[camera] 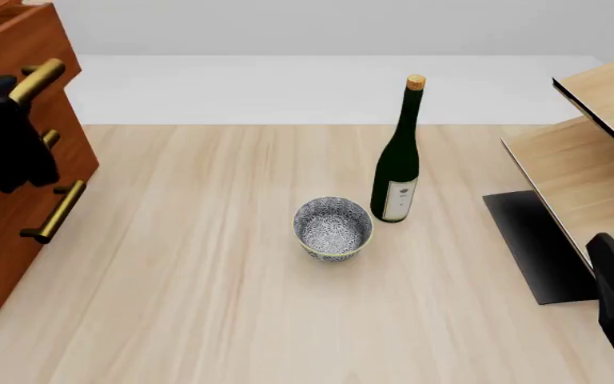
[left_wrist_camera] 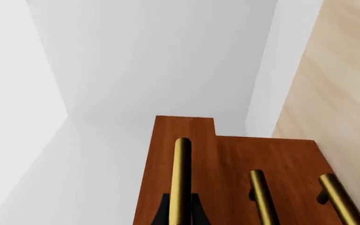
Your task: Close the bottom drawer of the cabinet and open the top drawer.
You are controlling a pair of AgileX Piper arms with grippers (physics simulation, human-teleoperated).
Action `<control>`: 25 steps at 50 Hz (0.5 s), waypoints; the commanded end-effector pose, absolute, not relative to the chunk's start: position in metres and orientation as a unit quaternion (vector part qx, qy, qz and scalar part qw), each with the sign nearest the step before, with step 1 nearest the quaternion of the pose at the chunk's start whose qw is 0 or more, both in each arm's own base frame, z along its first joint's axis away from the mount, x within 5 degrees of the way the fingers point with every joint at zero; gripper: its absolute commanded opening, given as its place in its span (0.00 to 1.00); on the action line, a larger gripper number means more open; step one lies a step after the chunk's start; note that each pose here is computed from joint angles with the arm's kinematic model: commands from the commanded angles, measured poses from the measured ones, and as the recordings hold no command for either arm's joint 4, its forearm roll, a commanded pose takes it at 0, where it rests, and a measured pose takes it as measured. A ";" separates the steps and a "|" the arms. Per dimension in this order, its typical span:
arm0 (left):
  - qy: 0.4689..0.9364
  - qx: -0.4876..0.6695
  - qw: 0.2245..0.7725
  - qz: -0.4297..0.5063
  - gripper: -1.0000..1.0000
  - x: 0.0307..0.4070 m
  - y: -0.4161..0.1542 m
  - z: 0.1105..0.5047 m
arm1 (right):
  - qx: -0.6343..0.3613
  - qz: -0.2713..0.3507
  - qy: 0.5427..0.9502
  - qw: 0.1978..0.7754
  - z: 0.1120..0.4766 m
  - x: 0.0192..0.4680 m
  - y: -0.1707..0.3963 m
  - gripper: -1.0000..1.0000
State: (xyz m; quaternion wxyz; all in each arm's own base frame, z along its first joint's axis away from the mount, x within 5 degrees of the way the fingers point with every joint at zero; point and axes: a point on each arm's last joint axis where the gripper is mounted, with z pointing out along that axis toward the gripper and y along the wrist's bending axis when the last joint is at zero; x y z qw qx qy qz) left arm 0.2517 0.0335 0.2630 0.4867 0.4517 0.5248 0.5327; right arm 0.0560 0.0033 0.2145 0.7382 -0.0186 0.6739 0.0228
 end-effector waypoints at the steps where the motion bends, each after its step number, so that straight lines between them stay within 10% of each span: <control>1: 0.518 0.447 0.495 0.536 0.00 0.239 0.027 0.265 | -0.018 0.024 0.674 0.738 0.215 0.056 0.003 1.00; 25: 0.505 0.459 0.503 0.530 0.00 0.233 0.017 0.265 | -0.017 0.024 0.674 0.739 0.215 0.056 0.003 1.00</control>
